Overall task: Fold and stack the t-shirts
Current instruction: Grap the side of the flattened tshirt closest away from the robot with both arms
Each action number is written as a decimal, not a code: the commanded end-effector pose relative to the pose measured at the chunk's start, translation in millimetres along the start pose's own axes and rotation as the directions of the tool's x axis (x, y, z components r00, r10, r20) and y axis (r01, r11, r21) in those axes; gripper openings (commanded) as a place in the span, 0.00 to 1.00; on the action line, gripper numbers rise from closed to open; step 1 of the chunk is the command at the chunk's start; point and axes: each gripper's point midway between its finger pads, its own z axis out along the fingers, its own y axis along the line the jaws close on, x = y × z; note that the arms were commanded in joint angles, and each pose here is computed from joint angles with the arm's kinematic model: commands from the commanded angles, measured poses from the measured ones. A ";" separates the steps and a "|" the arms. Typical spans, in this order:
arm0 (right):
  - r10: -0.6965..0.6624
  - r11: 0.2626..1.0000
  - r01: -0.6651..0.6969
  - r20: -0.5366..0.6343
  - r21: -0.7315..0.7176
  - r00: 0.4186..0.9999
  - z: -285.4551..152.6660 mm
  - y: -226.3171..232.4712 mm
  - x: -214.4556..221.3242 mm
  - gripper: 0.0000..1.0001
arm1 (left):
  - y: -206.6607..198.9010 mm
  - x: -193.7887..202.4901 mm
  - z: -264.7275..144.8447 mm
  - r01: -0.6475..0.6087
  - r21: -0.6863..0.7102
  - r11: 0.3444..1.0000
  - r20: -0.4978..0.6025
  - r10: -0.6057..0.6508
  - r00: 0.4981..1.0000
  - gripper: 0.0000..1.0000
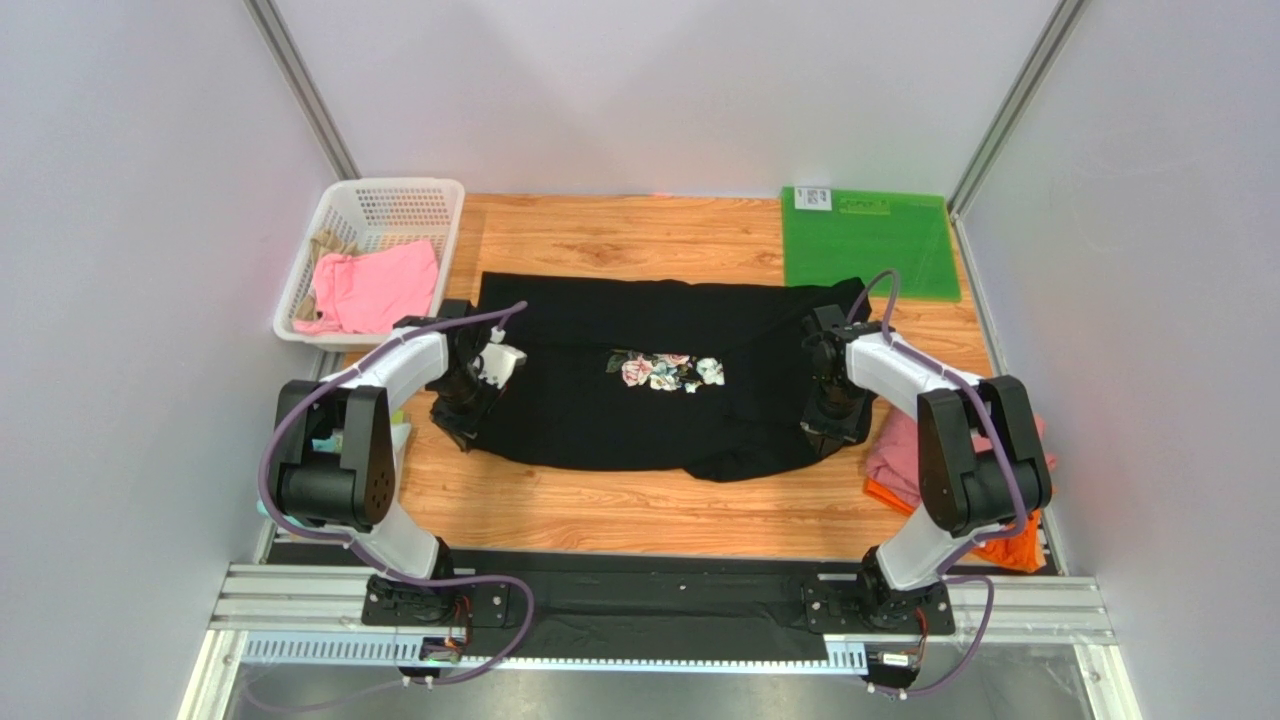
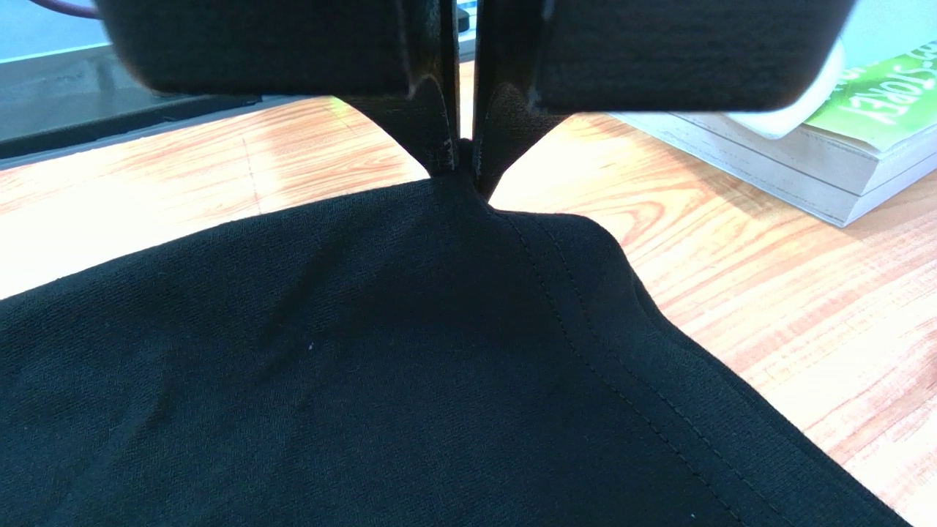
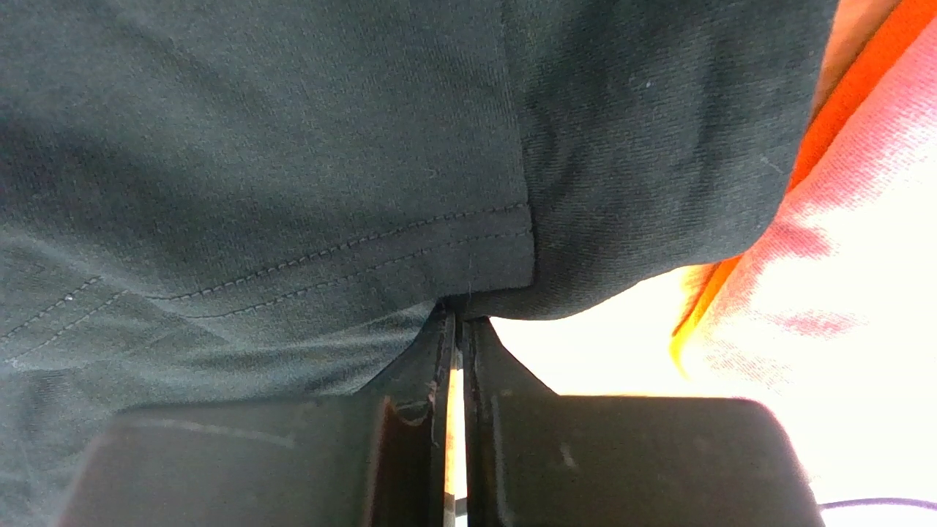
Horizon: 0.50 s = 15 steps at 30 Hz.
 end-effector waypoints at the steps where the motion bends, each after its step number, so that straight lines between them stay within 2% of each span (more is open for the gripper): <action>1: 0.006 1.000 -0.005 0.029 -0.020 1.000 0.6 -1.5 1.5 0.00 | 0.7 -4.4 -7.3 -0.011 0.001 1.000 0.024 0.011 1.000 0.00; 15: 0.048 0.979 -0.062 -0.078 -0.193 0.996 -26.6 4.7 75.8 0.00 | -7.9 17.3 -35.1 -0.045 -0.020 0.999 0.051 0.046 0.998 0.00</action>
